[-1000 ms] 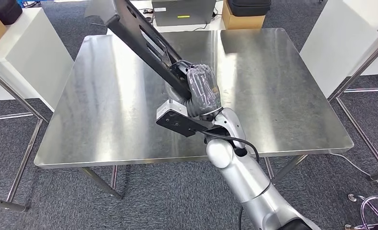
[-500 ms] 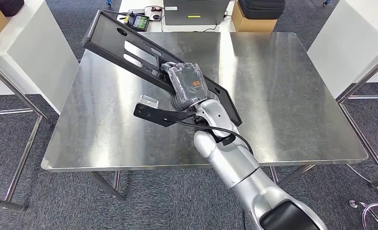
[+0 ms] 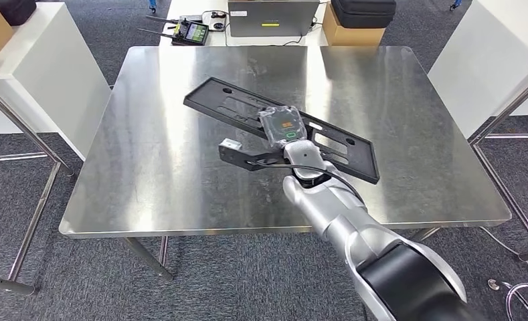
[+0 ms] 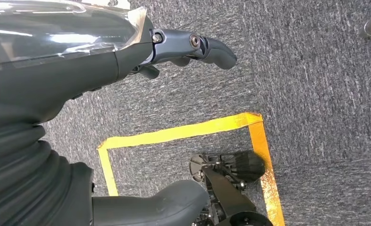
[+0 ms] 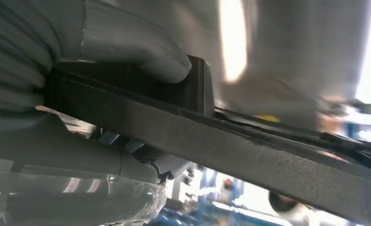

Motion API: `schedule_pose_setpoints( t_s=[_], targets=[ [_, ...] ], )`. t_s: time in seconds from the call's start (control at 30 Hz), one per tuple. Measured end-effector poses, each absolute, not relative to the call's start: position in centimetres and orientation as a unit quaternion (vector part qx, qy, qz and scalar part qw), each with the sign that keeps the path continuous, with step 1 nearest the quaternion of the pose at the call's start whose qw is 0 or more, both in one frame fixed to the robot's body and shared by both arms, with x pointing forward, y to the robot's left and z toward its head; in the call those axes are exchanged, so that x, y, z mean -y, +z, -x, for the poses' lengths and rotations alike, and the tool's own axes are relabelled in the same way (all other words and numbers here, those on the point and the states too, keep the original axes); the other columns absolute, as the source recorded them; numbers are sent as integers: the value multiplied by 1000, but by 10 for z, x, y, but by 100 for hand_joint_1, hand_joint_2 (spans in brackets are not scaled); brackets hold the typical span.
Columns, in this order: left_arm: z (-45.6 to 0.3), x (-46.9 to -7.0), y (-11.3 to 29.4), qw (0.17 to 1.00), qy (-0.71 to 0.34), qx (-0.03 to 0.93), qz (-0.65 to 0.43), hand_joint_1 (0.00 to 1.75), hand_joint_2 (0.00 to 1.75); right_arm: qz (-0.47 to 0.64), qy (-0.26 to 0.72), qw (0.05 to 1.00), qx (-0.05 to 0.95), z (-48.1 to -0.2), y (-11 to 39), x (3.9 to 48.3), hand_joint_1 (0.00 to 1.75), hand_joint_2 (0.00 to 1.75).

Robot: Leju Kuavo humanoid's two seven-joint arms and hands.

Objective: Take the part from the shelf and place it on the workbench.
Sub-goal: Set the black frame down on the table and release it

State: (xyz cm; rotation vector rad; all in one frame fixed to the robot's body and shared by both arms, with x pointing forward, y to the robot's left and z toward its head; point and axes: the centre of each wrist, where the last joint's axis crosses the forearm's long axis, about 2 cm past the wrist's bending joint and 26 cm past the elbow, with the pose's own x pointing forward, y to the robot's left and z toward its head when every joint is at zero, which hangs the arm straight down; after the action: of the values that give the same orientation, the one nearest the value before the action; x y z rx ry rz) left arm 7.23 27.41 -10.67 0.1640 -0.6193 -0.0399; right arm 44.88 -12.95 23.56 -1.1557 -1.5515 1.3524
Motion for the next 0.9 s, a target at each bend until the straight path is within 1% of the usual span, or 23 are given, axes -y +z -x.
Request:
schedule_pose_setpoints(
  t_s=[0.27, 0.37, 0.63, 0.77, 0.9],
  targets=[
    [-75, -274, -106, 948, -21, 307, -80, 0, 175, 464, 542, 402, 574, -453, 222, 148, 175, 175],
    [-75, -274, -106, 948, -24, 308, -79, 0, 175, 485, 539, 409, 554, -454, 218, 155, 175, 175],
    [-76, -275, -106, 947, -32, 310, -80, 0, 175, 527, 533, 456, 480, -456, 188, 211, 175, 175],
    [-80, -276, -105, 944, -40, 315, -86, 0, 175, 537, 530, 470, 458, -453, 175, 231, 0, 0],
    [-83, -276, -105, 943, -47, 318, -91, 0, 175, 545, 526, 475, 448, -453, 172, 245, 0, 0]
  ],
)
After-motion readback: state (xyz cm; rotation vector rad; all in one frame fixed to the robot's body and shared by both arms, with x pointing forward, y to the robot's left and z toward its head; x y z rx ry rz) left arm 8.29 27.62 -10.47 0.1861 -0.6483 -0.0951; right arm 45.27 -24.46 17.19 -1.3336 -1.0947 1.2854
